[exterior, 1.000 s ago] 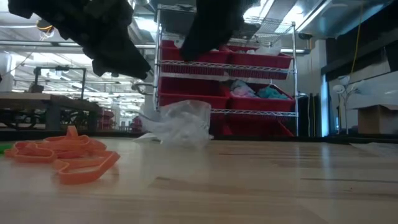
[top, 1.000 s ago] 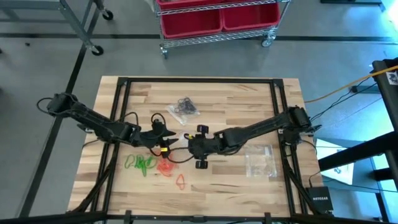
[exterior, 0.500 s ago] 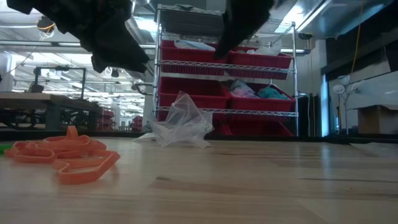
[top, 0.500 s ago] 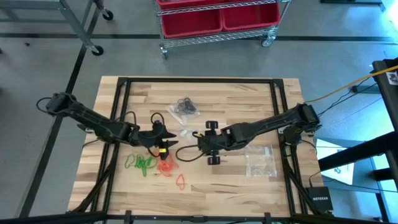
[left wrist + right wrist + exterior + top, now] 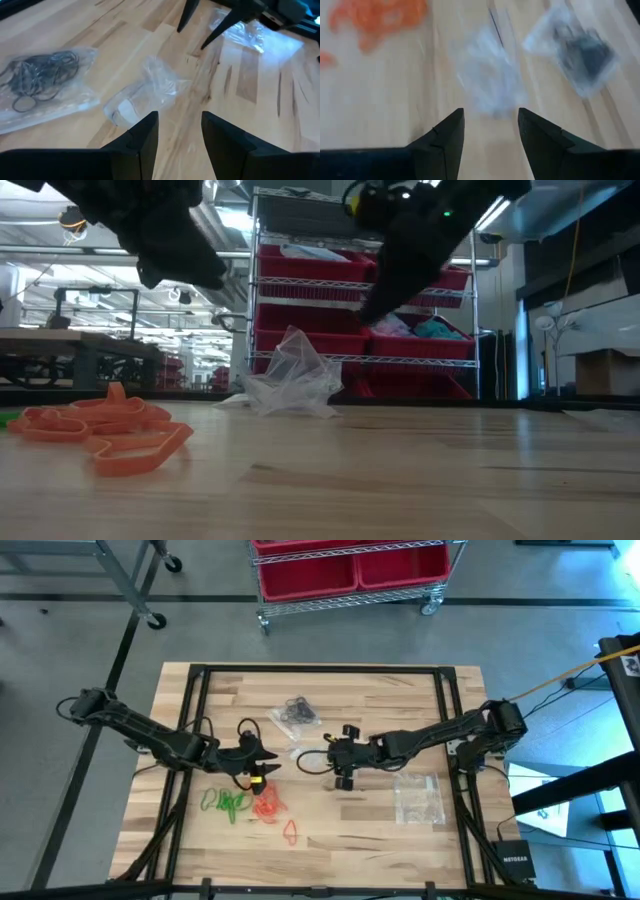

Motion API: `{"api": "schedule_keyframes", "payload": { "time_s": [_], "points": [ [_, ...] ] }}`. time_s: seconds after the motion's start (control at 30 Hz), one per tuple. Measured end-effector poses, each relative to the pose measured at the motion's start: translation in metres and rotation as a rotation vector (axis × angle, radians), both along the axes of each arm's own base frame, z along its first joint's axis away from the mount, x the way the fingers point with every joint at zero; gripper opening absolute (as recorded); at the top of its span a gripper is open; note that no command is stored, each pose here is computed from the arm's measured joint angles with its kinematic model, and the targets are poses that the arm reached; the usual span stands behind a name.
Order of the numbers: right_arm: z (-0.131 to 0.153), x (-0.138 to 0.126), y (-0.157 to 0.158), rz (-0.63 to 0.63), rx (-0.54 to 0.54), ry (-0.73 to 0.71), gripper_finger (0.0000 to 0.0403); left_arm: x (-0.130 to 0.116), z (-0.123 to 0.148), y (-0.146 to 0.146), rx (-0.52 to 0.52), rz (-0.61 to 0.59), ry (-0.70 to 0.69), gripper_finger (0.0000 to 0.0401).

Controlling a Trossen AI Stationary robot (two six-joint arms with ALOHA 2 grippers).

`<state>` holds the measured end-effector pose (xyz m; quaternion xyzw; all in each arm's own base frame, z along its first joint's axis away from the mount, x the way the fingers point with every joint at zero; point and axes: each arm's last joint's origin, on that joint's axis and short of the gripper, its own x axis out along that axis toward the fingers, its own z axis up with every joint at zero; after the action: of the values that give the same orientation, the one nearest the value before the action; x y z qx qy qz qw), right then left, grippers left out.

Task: Sort rubber bands
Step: Open the transparent zip bag

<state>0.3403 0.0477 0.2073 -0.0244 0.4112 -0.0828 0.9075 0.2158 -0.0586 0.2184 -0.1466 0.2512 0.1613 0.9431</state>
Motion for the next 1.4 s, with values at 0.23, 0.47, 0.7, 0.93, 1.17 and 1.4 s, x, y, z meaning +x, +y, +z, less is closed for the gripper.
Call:
{"api": "schedule_keyframes", "payload": {
  "time_s": [0.23, 0.47, 0.7, 0.93, 1.17, 1.4],
  "points": [
    [0.011, 0.014, 0.003, -0.017, 0.058, -0.238, 0.0177, 0.000, 0.000, 0.001, 0.012, 0.013, -0.007, 0.0143],
    [0.022, 0.021, 0.004, -0.017, 0.082, -0.373, 0.0177, 0.000, 0.000, 0.001, 0.016, 0.018, -0.008, 0.0143],
    [0.024, 0.022, 0.004, -0.014, 0.096, -0.395, 0.0177, 0.000, 0.000, 0.001, 0.015, 0.018, -0.009, 0.0143],
    [0.022, 0.021, 0.002, -0.080, 0.168, -0.388, 0.0203, 0.000, 0.000, 0.001, 0.016, 0.017, -0.009, 0.0143],
    [0.020, 0.022, -0.016, -0.191, 0.216, -0.384, 0.0306, 0.000, 0.000, 0.001, 0.014, 0.017, -0.010, 0.0143],
    [0.018, 0.021, -0.017, -0.147, 0.073, -0.346, 0.0350, 0.001, 0.001, 0.000, 0.010, 0.018, -0.018, 0.0143]
  ]
}}
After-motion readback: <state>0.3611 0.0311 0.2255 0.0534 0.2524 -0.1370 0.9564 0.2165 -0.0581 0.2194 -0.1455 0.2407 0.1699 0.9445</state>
